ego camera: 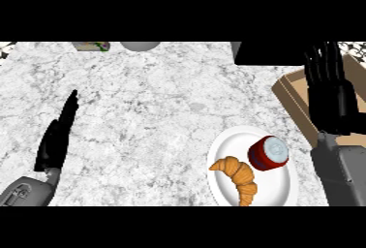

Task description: Pick the can from the plate and place it in the cardboard box

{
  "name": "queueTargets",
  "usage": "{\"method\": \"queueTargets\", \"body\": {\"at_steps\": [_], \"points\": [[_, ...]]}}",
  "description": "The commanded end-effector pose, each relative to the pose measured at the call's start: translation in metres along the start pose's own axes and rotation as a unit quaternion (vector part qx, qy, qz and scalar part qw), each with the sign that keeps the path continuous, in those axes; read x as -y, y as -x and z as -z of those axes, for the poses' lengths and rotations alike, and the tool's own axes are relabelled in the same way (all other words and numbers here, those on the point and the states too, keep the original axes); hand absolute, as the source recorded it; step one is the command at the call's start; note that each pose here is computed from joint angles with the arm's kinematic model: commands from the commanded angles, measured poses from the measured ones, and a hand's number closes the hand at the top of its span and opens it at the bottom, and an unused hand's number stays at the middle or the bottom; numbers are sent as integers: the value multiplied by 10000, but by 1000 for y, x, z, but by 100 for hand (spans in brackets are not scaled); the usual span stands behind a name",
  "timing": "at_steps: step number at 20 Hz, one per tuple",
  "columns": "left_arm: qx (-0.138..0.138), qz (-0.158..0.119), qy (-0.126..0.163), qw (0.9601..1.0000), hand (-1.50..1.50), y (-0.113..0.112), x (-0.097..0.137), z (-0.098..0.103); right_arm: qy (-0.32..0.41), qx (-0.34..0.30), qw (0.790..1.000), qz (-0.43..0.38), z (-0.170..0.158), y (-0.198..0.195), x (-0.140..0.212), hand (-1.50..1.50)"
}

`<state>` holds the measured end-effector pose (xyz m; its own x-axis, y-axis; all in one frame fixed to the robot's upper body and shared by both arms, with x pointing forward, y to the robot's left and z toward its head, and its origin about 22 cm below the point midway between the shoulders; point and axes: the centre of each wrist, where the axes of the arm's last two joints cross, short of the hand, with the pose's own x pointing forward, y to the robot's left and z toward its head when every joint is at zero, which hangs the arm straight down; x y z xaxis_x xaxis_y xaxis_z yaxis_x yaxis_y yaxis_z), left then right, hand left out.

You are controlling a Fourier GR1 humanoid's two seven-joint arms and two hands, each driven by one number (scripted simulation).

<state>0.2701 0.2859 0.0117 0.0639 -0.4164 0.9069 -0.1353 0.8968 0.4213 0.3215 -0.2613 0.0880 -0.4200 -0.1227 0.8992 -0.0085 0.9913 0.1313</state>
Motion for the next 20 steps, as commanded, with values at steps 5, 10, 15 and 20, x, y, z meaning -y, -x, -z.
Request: {"method": "queueTargets", "body": {"at_steps": [5, 10, 15, 20], "points": [[126, -1606, -155, 9868, 0, -31, -1, -4, 1106, -818, 9870, -829, -43, -23, 141, 150], [37, -2156, 123, 9764, 0, -38, 7, -5, 1112, -1861, 9366, -2754, -99, 0, 192, -150], [-62, -2282, 248, 9733, 0, -47, 8, -16, -62, -822, 9454, -3152, -82, -23, 199, -150], [-127, -2292, 208, 9731, 0, -56, 5, -7, -1361, -1581, 8887, -4083, -50, -80, 195, -150]]}}
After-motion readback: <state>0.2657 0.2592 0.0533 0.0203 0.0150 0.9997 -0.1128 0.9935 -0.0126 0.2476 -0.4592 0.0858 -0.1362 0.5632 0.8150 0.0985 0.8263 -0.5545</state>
